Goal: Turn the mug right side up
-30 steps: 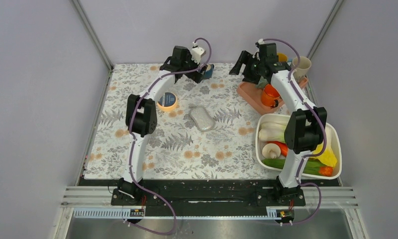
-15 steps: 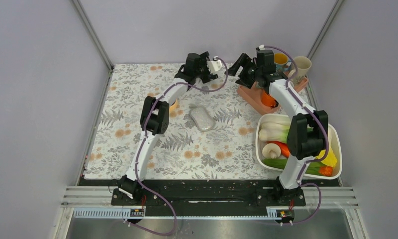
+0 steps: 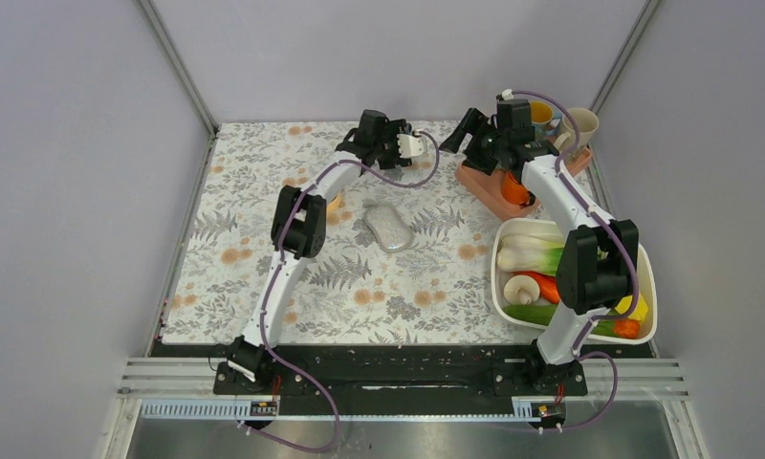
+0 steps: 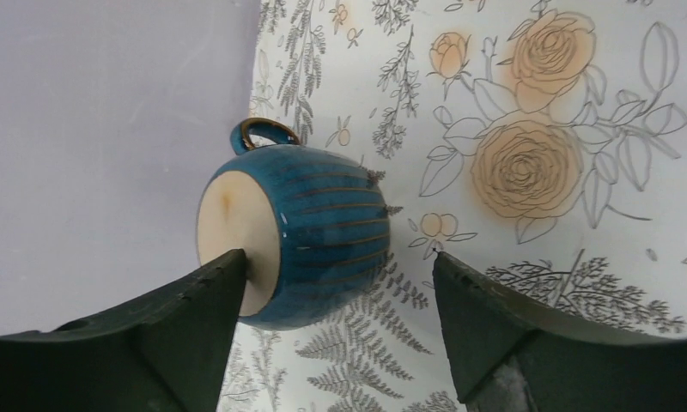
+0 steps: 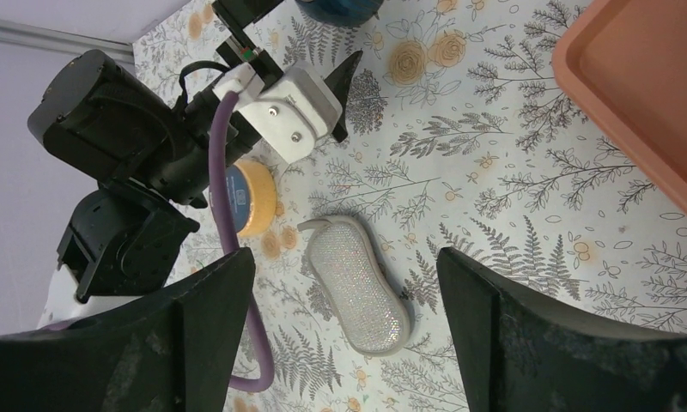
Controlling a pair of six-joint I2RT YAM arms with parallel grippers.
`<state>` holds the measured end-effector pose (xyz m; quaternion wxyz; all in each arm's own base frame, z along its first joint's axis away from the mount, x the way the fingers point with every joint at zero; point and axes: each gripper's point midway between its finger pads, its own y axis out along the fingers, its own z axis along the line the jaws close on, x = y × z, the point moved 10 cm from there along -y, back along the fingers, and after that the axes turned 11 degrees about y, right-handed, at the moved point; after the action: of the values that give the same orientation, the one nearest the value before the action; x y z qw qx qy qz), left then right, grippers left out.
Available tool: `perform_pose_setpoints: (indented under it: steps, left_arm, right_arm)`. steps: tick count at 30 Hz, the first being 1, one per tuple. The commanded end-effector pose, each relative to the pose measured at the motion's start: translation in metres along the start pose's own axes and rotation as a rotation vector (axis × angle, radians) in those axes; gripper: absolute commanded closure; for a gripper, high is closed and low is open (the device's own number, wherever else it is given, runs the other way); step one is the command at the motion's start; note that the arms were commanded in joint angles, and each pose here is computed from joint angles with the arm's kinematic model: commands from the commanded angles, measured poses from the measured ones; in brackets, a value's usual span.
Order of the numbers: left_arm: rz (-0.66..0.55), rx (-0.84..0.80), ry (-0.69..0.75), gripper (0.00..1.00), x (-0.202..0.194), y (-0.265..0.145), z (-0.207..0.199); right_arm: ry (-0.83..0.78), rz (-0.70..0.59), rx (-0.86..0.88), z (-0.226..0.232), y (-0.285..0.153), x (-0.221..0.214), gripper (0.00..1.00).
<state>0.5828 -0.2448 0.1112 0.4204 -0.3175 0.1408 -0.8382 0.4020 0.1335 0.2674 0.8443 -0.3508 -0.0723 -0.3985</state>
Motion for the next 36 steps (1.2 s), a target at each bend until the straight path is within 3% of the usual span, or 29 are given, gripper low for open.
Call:
perform_pose_setpoints:
  steps: [1, 7, 24, 30, 33, 36]
  left_arm:
    - [-0.009, -0.144, 0.070, 0.23, 0.011, -0.010, -0.011]
    - [-0.015, -0.210, 0.039, 0.28, 0.015, -0.021, -0.014]
    - [-0.039, -0.507, -0.175, 0.29, 0.040, -0.119, -0.036]
    - [-0.155, -0.502, -0.370, 0.25, 0.072, -0.151, -0.007]
    - [-0.144, -0.385, -0.596, 0.17, 0.085, -0.151, 0.015]
    - [-0.056, -0.208, -0.897, 0.12, 0.086, -0.135, 0.025]
  right_arm:
    - [-0.066, -0.066, 0.081, 0.029, -0.024, 0.011, 0.13]
    - [-0.098, -0.080, 0.065, 0.029, -0.032, 0.012, 0.13]
    - [-0.160, -0.139, 0.054, 0.032, -0.055, 0.013, 0.11]
    - [-0.178, -0.139, 0.045, 0.026, -0.060, 0.008, 0.10]
    - [-0.186, -0.143, 0.030, 0.021, -0.062, 0.006, 0.10]
    - [-0.183, -0.149, 0.021, 0.017, -0.066, 0.006, 0.09]
